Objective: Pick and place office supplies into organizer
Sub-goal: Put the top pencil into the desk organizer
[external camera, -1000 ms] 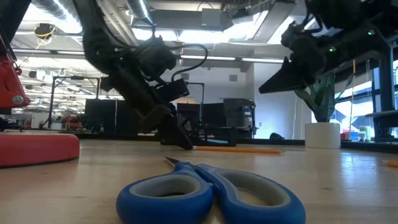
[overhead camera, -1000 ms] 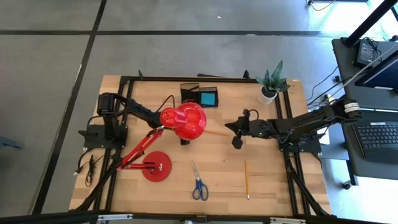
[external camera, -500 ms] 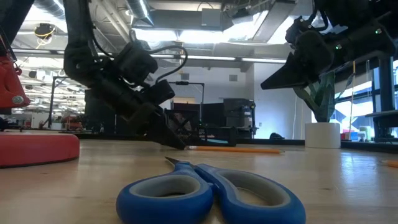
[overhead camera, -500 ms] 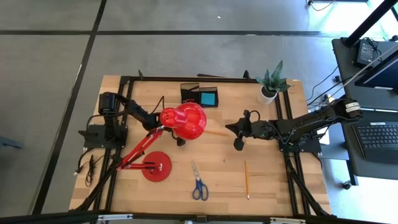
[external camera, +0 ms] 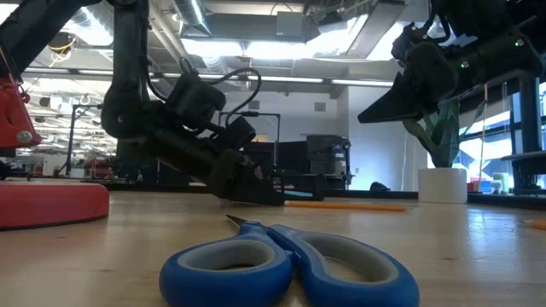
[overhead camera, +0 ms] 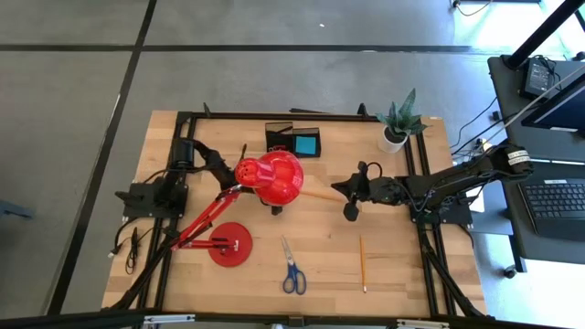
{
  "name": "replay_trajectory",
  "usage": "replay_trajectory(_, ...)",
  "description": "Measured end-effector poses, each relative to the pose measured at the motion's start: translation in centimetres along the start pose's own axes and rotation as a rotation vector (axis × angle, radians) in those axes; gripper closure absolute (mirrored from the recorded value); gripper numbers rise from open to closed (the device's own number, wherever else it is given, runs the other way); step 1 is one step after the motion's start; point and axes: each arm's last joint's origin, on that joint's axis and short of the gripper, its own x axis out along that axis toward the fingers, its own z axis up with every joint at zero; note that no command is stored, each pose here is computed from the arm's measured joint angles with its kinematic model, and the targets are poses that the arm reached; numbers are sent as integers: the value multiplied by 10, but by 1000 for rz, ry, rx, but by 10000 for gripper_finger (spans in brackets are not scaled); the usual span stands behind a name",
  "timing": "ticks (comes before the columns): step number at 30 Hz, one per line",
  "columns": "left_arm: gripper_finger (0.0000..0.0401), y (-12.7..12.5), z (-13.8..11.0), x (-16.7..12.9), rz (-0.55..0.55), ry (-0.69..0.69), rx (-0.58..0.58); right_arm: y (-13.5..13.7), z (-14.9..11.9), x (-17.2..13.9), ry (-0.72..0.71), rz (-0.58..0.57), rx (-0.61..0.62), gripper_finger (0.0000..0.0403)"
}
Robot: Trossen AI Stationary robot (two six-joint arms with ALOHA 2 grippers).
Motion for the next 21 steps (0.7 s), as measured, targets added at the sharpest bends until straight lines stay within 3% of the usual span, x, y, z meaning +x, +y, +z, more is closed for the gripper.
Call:
replay_trajectory(13, 301, -2, 4, 4, -35, 9, 55, 0, 0, 0, 1, 0, -1, 396)
replay_trajectory(21, 337, -1, 3, 3, 3, 19, 69, 0, 0, 0, 2, 5, -1, 396)
